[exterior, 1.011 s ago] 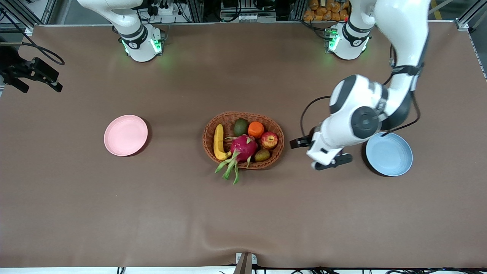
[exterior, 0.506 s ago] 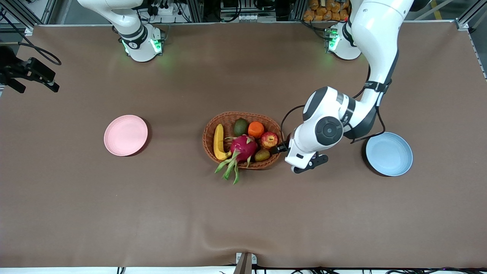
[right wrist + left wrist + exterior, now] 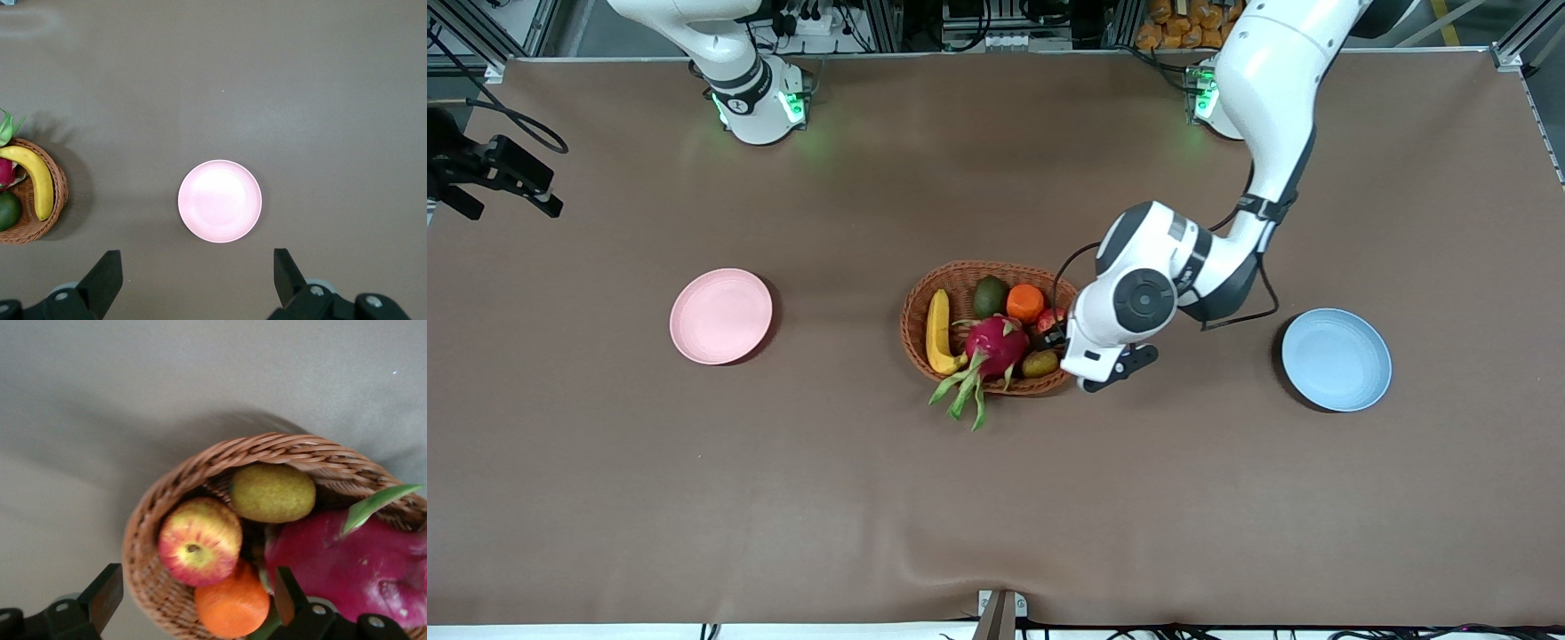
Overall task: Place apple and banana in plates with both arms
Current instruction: 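Move the left gripper over the basket toward the red apple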
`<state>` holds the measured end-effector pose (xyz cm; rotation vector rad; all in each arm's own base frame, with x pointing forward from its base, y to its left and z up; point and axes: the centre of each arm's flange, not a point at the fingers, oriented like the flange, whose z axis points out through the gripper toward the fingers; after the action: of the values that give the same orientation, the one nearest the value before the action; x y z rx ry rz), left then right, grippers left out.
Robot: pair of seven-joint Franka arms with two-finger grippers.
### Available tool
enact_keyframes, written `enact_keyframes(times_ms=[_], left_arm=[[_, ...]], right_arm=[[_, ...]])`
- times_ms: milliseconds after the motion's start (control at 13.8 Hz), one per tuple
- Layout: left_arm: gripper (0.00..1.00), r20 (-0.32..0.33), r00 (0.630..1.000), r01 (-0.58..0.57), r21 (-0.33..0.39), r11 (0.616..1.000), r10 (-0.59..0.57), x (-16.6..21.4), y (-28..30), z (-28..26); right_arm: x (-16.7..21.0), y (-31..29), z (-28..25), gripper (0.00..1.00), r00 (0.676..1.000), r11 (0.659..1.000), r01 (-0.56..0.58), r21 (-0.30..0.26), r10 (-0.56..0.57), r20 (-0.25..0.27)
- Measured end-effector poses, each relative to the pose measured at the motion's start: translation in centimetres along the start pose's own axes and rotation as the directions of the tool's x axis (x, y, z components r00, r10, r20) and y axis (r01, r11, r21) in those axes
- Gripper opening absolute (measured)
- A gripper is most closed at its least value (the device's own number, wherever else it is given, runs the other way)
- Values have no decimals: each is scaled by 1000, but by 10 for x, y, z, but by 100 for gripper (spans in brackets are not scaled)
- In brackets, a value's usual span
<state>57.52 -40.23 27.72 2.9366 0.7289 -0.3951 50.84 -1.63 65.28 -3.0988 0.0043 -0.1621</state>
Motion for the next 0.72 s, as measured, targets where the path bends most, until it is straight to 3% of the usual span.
enact_keyframes(times_ms=[506,722], left_arm=[[100,16,999,42,8,999,-42,-4,6,29],[100,20,999,47,17,999,-47,-7,8,37]], right_arm=[[1,2,-1,100,1000,1000,-3,-4,3,-8],[-1,4,15,100,1000,1000,-5,-7,5,29]])
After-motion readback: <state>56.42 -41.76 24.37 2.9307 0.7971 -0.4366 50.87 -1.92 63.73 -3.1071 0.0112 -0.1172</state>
